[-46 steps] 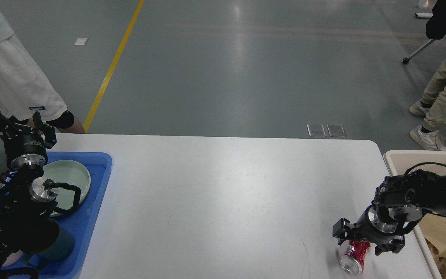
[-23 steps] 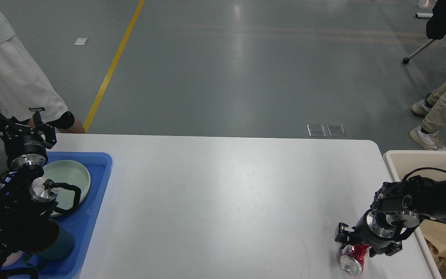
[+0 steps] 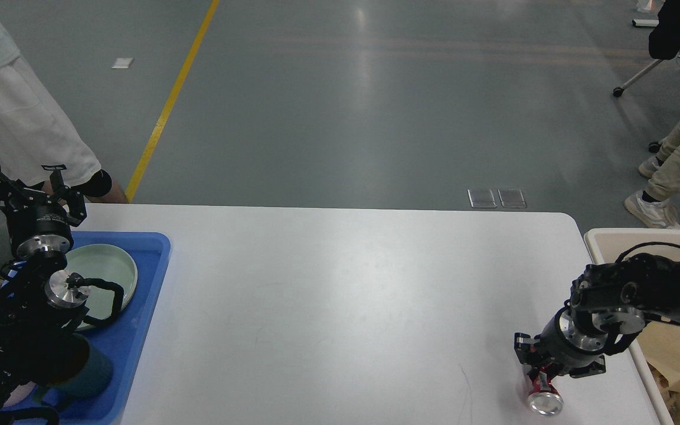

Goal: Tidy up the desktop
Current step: 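Close the right gripper on the red can, then lift the red can and drop it into the white bin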

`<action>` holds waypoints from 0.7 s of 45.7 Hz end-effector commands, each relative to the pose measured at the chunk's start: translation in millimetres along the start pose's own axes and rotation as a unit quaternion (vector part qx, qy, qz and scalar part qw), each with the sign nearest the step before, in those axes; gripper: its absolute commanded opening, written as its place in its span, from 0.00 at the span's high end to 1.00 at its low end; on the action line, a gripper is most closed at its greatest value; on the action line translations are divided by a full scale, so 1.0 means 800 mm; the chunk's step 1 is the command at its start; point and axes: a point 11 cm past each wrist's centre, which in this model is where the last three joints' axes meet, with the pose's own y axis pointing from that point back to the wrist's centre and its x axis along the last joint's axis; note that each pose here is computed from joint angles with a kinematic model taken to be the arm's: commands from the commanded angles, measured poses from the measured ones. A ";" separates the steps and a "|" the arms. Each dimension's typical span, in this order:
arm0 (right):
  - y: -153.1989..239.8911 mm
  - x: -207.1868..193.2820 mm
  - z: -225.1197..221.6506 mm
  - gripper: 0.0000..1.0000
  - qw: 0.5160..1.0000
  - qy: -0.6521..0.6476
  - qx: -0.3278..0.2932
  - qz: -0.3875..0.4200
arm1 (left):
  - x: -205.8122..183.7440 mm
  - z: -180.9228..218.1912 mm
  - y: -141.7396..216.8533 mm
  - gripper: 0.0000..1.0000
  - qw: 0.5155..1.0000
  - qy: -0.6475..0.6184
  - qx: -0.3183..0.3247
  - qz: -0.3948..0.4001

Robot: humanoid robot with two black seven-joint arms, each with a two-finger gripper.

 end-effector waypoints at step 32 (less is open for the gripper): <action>0.298 0.165 0.131 1.00 0.947 -0.177 0.123 0.239 | 0.000 0.000 0.000 0.04 1.000 0.000 0.000 0.000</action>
